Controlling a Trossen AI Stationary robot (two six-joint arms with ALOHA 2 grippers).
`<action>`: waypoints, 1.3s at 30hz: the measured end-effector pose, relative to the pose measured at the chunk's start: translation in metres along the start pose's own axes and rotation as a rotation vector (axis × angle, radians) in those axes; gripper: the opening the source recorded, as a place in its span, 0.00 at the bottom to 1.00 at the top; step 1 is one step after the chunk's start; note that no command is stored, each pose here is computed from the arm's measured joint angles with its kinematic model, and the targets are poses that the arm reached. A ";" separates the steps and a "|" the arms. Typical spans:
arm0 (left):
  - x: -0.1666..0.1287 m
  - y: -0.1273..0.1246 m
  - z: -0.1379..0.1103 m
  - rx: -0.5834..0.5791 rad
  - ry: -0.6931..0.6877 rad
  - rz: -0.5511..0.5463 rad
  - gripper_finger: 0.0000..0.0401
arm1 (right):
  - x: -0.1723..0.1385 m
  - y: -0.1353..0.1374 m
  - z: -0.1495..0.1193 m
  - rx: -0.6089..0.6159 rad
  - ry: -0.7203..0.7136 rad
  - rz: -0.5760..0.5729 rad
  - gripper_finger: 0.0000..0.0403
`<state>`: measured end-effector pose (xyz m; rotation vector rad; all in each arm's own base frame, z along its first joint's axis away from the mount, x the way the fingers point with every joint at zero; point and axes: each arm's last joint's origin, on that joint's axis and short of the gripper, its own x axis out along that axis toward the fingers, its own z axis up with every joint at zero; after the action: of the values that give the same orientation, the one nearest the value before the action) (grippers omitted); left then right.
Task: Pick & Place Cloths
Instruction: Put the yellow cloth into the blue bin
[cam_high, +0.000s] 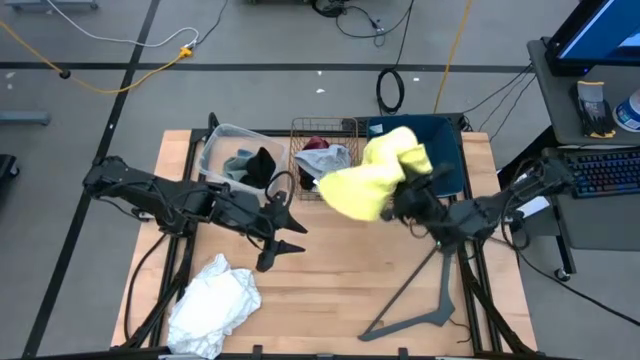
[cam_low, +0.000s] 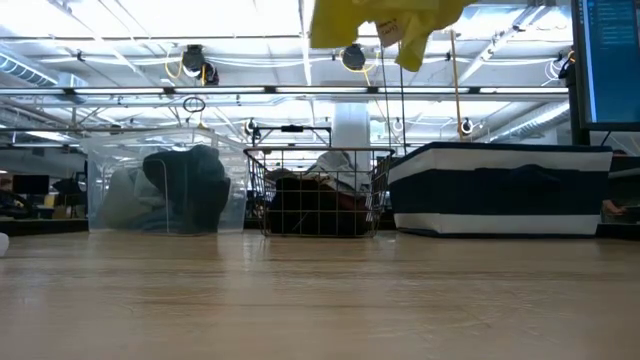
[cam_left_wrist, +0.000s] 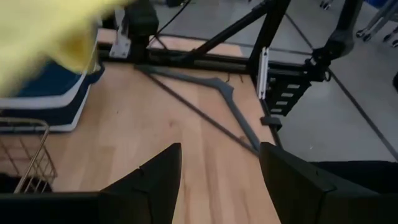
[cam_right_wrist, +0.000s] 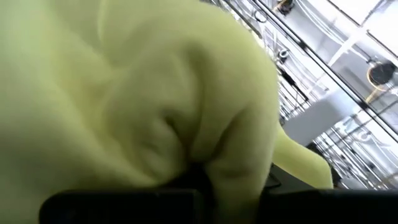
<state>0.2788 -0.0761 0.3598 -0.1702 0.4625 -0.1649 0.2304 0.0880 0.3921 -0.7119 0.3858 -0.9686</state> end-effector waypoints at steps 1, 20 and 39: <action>0.000 0.000 -0.001 0.000 0.009 0.006 0.54 | 0.003 -0.004 -0.001 0.000 0.005 -0.007 0.07; 0.001 0.001 -0.002 0.019 0.021 0.011 0.54 | 0.047 -0.090 -0.040 0.296 0.236 -0.309 0.07; 0.001 0.001 -0.002 0.019 0.021 0.011 0.54 | 0.076 -0.042 -0.143 0.266 0.397 -0.521 0.07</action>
<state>0.2784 -0.0758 0.3573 -0.1475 0.4828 -0.1601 0.1597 -0.0453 0.3199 -0.3747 0.4144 -1.6333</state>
